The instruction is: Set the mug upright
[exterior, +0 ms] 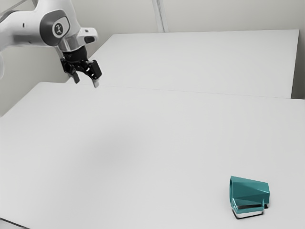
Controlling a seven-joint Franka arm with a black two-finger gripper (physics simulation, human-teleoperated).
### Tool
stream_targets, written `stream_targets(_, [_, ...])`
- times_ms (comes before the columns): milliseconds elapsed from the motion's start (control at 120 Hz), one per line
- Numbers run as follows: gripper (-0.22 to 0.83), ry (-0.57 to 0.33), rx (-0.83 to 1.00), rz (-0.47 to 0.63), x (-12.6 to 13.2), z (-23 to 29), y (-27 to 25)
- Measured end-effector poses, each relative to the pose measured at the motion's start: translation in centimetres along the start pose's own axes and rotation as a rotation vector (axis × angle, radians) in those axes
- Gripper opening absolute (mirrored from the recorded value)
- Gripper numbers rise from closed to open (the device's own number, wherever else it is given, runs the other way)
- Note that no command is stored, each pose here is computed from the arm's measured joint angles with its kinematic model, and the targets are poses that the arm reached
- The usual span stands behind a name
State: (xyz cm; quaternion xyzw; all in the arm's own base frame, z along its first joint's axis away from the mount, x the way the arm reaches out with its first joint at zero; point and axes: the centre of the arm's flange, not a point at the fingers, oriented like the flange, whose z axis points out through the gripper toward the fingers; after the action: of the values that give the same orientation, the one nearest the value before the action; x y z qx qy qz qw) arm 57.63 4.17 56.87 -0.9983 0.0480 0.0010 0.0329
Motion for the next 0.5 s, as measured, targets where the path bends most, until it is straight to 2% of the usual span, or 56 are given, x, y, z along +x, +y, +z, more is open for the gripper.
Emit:
stream_targets(133, [0.62,0.005,-0.020,-0.009,-1.3,0.0,-0.4])
stream_targets(300, [0.62,0.018,-0.138,-0.045,-2.3,2.3,1.4])
stream_targets(383, [0.62,0.007,-0.198,-0.036,-2.4,4.3,5.1])
stream_targets(500, [0.62,-0.026,-0.287,0.032,-3.6,7.3,13.9])
